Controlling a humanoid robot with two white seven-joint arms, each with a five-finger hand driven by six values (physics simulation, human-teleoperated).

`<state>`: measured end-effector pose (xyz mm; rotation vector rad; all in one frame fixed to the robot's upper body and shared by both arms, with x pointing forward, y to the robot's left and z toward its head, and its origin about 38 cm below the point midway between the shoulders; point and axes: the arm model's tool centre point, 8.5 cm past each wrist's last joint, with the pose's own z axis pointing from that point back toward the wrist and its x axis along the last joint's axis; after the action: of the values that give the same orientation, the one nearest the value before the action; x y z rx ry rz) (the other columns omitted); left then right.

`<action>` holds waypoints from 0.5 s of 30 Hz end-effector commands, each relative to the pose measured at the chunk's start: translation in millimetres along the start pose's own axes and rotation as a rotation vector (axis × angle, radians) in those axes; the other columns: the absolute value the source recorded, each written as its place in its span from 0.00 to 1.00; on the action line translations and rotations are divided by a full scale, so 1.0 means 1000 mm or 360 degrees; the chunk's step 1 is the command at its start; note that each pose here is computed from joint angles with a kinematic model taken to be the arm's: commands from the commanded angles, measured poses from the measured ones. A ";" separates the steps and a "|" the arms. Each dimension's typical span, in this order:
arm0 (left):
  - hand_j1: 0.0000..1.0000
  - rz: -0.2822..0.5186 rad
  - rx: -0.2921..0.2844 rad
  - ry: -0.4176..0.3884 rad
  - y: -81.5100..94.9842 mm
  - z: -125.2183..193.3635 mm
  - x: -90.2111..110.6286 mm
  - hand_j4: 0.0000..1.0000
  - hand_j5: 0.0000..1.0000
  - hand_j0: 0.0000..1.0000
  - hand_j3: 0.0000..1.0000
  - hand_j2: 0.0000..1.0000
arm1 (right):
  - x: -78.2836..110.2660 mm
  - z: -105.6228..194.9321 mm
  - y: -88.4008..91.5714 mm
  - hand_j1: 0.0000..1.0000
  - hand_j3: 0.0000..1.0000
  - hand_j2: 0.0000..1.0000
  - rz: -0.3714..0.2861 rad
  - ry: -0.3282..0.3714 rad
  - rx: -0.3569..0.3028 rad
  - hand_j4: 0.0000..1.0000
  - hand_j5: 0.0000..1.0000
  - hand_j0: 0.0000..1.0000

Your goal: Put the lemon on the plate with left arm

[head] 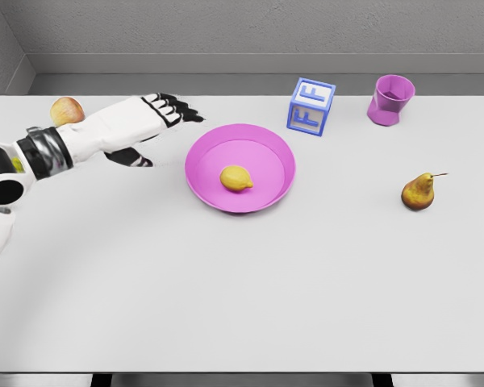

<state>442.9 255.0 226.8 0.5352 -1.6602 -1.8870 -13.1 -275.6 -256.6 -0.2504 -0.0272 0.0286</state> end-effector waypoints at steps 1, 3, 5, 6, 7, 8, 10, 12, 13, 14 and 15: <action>1.00 0.0011 0.0071 0.0092 0.017 0.035 -0.021 1.00 1.00 1.00 1.00 1.00 | 0.001 0.000 0.000 1.00 1.00 1.00 -0.0002 -0.0002 0.0001 1.00 1.00 1.00; 1.00 0.0088 0.0089 0.0132 0.004 0.050 -0.025 1.00 1.00 1.00 1.00 1.00 | 0.001 0.000 0.000 1.00 1.00 1.00 -0.0002 -0.0002 -0.0001 1.00 1.00 1.00; 1.00 0.0112 0.0112 0.0198 -0.002 0.071 -0.029 1.00 1.00 1.00 1.00 1.00 | 0.000 0.000 0.000 1.00 1.00 1.00 -0.0002 0.0000 -0.0001 1.00 1.00 1.00; 1.00 0.0106 0.0099 0.0208 -0.006 0.079 -0.027 1.00 1.00 1.00 1.00 1.00 | 0.001 0.000 0.000 1.00 1.00 1.00 -0.0002 -0.0002 -0.0001 1.00 1.00 1.00; 1.00 0.0125 0.0103 0.0226 -0.010 0.089 -0.026 1.00 1.00 1.00 1.00 1.00 | 0.001 0.000 0.000 1.00 1.00 1.00 -0.0002 -0.0002 0.0001 1.00 1.00 1.00; 1.00 0.0140 0.0129 0.0230 -0.008 0.093 -0.027 1.00 1.00 1.00 1.00 1.00 | 0.001 0.000 0.000 1.00 1.00 1.00 -0.0002 -0.0002 0.0001 1.00 1.00 1.00; 1.00 0.0153 0.0115 0.0234 -0.013 0.094 -0.028 1.00 1.00 1.00 1.00 1.00 | 0.001 0.000 0.000 1.00 1.00 1.00 0.0000 -0.0002 0.0001 1.00 1.00 1.00; 1.00 0.0170 0.0103 0.0235 -0.018 0.094 -0.027 1.00 1.00 1.00 1.00 1.00 | 0.001 0.000 0.000 1.00 1.00 1.00 -0.0002 -0.0002 0.0001 1.00 1.00 1.00; 1.00 0.0185 0.0091 0.0235 -0.023 0.094 -0.026 1.00 1.00 1.00 1.00 1.00 | 0.001 0.000 0.000 1.00 1.00 1.00 -0.0002 -0.0002 -0.0001 1.00 1.00 1.00; 1.00 0.0192 0.0081 0.0230 -0.026 0.094 -0.025 1.00 1.00 1.00 1.00 1.00 | 0.001 0.000 0.000 1.00 1.00 1.00 0.0000 -0.0002 -0.0001 1.00 1.00 1.00; 1.00 0.0188 0.0076 0.0228 -0.026 0.093 -0.024 1.00 1.00 1.00 1.00 1.00 | 0.001 0.000 0.000 1.00 1.00 1.00 -0.0002 -0.0002 0.0001 1.00 1.00 1.00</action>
<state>398.8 342.9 212.1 0.5674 -1.6042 -1.6948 -13.1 -275.6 -256.6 -0.2505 -0.0271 0.0283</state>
